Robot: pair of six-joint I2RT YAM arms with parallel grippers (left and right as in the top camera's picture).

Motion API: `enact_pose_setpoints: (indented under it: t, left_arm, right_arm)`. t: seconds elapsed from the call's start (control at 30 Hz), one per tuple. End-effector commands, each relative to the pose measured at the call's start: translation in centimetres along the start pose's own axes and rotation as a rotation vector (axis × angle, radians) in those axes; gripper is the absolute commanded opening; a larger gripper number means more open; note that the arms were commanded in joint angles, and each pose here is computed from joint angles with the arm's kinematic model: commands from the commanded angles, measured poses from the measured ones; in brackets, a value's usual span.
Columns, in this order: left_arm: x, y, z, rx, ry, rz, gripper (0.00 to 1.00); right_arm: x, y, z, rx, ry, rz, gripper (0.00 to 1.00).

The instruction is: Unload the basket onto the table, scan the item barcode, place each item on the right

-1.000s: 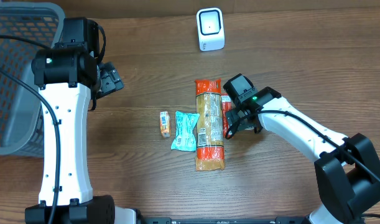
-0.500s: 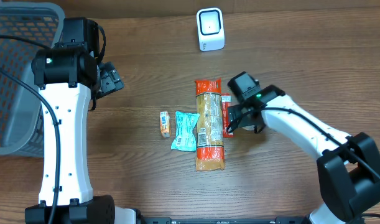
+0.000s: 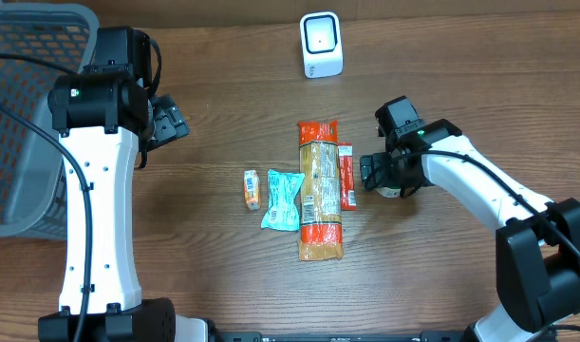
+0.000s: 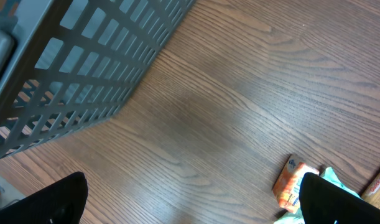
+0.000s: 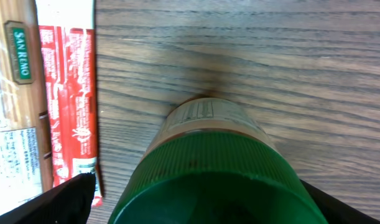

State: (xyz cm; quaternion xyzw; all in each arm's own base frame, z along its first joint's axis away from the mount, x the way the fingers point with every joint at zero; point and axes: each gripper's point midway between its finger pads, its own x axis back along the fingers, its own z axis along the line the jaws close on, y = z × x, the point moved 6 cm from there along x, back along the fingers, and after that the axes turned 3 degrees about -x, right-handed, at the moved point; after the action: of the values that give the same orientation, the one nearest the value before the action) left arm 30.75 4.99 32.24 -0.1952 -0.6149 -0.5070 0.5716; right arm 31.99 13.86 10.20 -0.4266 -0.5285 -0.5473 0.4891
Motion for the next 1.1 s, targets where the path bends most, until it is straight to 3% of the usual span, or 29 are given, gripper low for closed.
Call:
enact_pose_setpoints:
  t: [0.0, 0.1, 0.33, 0.83, 1.07]
  left_arm:
    - [-0.17, 0.17, 0.11, -0.018, 0.015, 0.0, 1.0]
    - [-0.17, 0.17, 0.11, -0.018, 0.015, 0.0, 1.0]
    - [-0.17, 0.17, 0.11, -0.018, 0.015, 0.0, 1.0]
    - [-0.19, 0.17, 0.11, -0.018, 0.015, 0.001, 1.0]
    - [-0.19, 0.17, 0.11, -0.018, 0.015, 0.001, 1.0]
  right_arm:
    - [-0.2, 0.01, -0.18, 0.014, -0.028, -0.008, 0.98]
    - [-0.27, 0.25, -0.83, 0.009, -0.085, -0.032, 1.0]
    - [-0.31, 0.19, 0.0, 0.008, -0.013, -0.019, 1.0]
    - [-0.31, 0.22, -0.08, -0.001, -0.021, -0.022, 0.91]
    - [-0.31, 0.33, -0.08, -0.15, -0.02, -0.03, 0.89]
